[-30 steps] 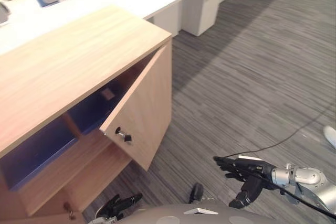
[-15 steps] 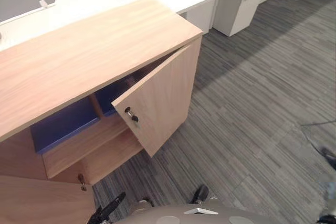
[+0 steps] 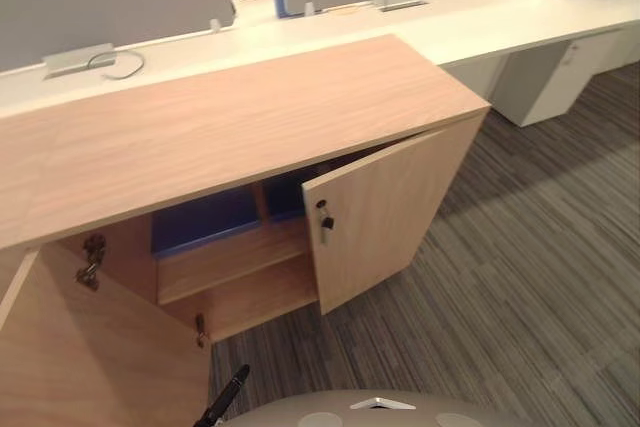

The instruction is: Walk over to the cabinet, pick up the folder, carry it to the office cabinet, place the folder inside the office cabinet, then close the office cabinet door

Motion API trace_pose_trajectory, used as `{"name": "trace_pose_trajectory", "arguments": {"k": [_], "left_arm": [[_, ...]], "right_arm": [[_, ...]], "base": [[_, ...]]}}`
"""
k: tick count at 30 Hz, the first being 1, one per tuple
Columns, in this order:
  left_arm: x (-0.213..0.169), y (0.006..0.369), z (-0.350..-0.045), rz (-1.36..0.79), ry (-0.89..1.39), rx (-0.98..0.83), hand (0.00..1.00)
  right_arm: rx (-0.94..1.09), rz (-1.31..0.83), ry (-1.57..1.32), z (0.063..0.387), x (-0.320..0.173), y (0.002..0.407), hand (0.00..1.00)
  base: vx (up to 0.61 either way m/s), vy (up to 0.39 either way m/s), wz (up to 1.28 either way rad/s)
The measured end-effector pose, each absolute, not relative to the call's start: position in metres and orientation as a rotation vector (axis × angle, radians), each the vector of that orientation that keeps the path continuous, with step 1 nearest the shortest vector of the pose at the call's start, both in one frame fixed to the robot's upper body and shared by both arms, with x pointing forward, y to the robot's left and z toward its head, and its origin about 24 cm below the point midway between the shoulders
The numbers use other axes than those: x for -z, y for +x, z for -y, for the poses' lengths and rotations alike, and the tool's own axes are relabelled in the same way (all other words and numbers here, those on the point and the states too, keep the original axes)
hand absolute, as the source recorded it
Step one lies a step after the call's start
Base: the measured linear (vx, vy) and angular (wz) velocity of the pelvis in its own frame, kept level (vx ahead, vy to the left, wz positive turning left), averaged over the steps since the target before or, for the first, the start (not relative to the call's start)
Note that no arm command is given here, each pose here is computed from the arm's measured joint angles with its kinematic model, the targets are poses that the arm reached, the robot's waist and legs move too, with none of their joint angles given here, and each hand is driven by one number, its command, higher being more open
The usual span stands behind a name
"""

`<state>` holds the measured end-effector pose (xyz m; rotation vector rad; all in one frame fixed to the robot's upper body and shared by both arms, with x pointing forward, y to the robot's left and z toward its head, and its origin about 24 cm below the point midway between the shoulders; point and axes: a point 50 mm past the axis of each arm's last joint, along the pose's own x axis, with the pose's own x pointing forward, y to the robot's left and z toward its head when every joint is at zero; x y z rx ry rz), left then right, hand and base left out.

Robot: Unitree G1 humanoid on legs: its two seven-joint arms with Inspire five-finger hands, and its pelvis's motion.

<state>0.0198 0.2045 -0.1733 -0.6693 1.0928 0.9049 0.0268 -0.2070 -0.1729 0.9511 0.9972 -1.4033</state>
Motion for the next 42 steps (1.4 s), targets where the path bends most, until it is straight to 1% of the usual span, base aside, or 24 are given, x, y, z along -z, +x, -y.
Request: {"name": "trace_pose_trajectory", "arguments": {"k": [1, 3, 5, 6, 7, 8, 9, 11, 14, 16, 18, 20, 21, 24, 27, 31, 34, 36, 38, 39, 40, 42], "left_arm": [[0.173, 0.022, -0.204, -1.1, -0.644, -0.876, 1.0], [0.171, 0.029, -0.212, -1.103, -0.563, -0.817, 1.0], [0.169, 0.037, -0.216, -1.111, -0.48, -0.744, 1.0], [0.169, 0.039, -0.216, -1.113, -0.457, -0.716, 1.0], [0.168, 0.044, -0.215, -1.11, -0.417, -0.669, 1.0], [0.168, 0.049, -0.213, -1.112, -0.384, -0.63, 1.0], [0.168, 0.051, -0.212, -1.117, -0.364, -0.607, 1.0], [0.165, 0.071, -0.213, -1.094, -0.281, -0.526, 1.0], [0.161, 0.092, -0.209, -1.04, -0.252, -0.472, 1.0], [0.161, 0.092, -0.208, -1.032, -0.242, -0.465, 1.0], [0.16, 0.089, -0.216, -1.032, -0.236, -0.491, 1.0], [0.162, 0.089, -0.21, -1.042, -0.266, -0.503, 1.0], [0.163, 0.088, -0.209, -1.044, -0.28, -0.514, 1.0], [0.164, 0.079, -0.211, -1.037, -0.362, -0.611, 1.0], [0.161, 0.084, -0.216, -0.985, -0.401, -0.646, 1.0], [0.161, 0.083, -0.214, -0.963, -0.451, -0.688, 1.0], [0.158, 0.09, -0.212, -0.922, -0.493, -0.703, 1.0], [0.159, 0.087, -0.212, -0.918, -0.531, -0.738, 1.0], [0.161, 0.083, -0.202, -0.925, -0.564, -0.744, 1.0], [0.16, 0.084, -0.203, -0.919, -0.564, -0.743, 1.0], [0.157, 0.086, -0.216, -0.886, -0.556, -0.762, 1.0], [0.16, 0.078, -0.217, -0.897, -0.61, -0.812, 1.0]], "right_arm": [[1.305, -1.053, 0.847, 0.204, 0.173, 0.031, 1.0], [1.115, -1.156, 0.672, 0.199, 0.174, 0.035, 1.0], [1.004, -1.224, 0.548, 0.207, 0.174, 0.038, 1.0], [0.983, -1.228, 0.522, 0.21, 0.173, 0.04, 1.0], [0.957, -1.204, 0.499, 0.215, 0.172, 0.049, 1.0], [0.903, -1.137, 0.523, 0.219, 0.168, 0.07, 1.0], [0.861, -1.098, 0.541, 0.218, 0.166, 0.084, 1.0], [0.705, -0.948, 0.584, 0.207, 0.153, 0.132, 1.0], [0.655, -0.844, 0.616, 0.206, 0.144, 0.151, 1.0], [0.679, -0.863, 0.657, 0.202, 0.148, 0.146, 1.0], [0.779, -0.903, 0.764, 0.195, 0.157, 0.128, 1.0], [0.902, -0.932, 0.847, 0.198, 0.164, 0.108, 1.0], [0.92, -0.94, 0.858, 0.198, 0.165, 0.103, 1.0], [1.041, -0.976, 0.884, 0.202, 0.171, 0.071, 1.0], [1.089, -0.997, 0.929, 0.192, 0.175, 0.058, 1.0], [1.1, -1.005, 0.932, 0.189, 0.175, 0.054, 1.0], [1.099, -0.954, 0.949, 0.191, 0.173, 0.064, 1.0], [1.106, -0.916, 0.954, 0.195, 0.171, 0.07, 1.0], [1.196, -0.858, 0.997, 0.209, 0.169, 0.066, 1.0], [1.214, -0.846, 1.015, 0.209, 0.169, 0.065, 1.0], [1.253, -0.856, 1.08, 0.198, 0.172, 0.058, 1.0], [1.383, -0.797, 1.152, 0.208, 0.172, 0.044, 1.0]], "base": [[0.05, 0.162, 0.72], [0.09, 0.106, 0.94], [0.1, 0.082, 1.09], [0.12, 0.087, 1.16], [0.13, 0.07, 0.95], [0.12, 0.061, 0.88], [0.08, 0.02, 0.9], [0.0, -0.078, 1.18], [-0.01, -0.151, 1.67], [-0.03, -0.195, 1.51], [-0.01, -0.251, 1.4], [0.02, -0.191, 0.73], [0.02, -0.144, 0.46], [0.11, -0.122, 0.27], [0.07, -0.061, 0.44], [0.02, -0.023, 0.67], [-0.07, 0.034, 0.6], [-0.08, 0.055, 0.37], [-0.07, 0.111, 0.33], [-0.05, 0.142, 0.38], [-0.05, 0.148, 0.32], [-0.02, 0.186, 0.3]]}}
